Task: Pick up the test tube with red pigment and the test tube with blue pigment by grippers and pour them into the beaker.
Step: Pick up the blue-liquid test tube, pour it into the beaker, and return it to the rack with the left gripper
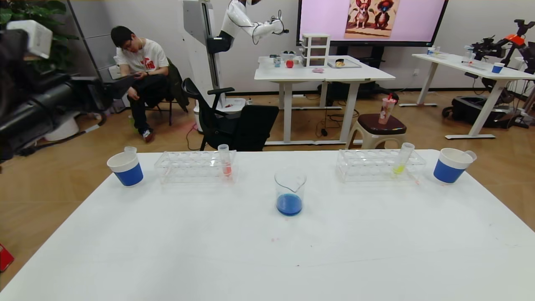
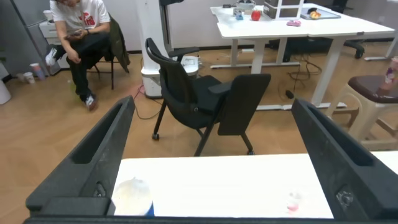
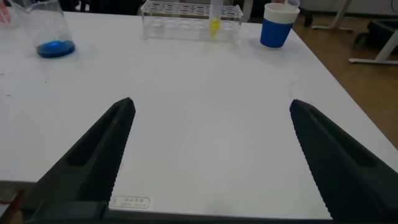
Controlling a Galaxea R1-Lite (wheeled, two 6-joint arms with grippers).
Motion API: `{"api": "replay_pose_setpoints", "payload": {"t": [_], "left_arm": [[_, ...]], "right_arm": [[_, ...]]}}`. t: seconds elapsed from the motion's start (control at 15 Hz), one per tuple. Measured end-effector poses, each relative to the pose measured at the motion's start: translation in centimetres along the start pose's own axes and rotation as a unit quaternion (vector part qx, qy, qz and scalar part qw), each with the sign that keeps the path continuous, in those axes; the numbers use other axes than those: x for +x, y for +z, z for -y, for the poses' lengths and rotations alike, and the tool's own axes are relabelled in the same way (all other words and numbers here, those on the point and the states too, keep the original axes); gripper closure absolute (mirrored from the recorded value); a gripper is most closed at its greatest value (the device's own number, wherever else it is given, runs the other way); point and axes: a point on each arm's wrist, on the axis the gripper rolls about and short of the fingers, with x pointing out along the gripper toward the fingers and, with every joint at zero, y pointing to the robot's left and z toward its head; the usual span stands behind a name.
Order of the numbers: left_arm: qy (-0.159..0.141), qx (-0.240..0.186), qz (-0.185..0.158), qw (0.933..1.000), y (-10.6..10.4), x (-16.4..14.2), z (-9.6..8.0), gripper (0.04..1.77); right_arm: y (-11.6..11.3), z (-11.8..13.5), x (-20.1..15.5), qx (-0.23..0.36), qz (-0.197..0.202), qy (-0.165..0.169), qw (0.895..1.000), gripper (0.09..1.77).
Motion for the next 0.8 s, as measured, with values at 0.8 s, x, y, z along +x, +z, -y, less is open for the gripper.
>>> {"api": "replay_pose_setpoints", "payload": {"t": [0.8], "left_arm": [[0.009, 0.027, -0.018, 0.9994, 0.1, -29.2, 1.7, 0.06]], "right_arm": [[0.0, 0.0, 0.0, 0.000, 0.000, 0.000, 1.000, 0.12]]}}
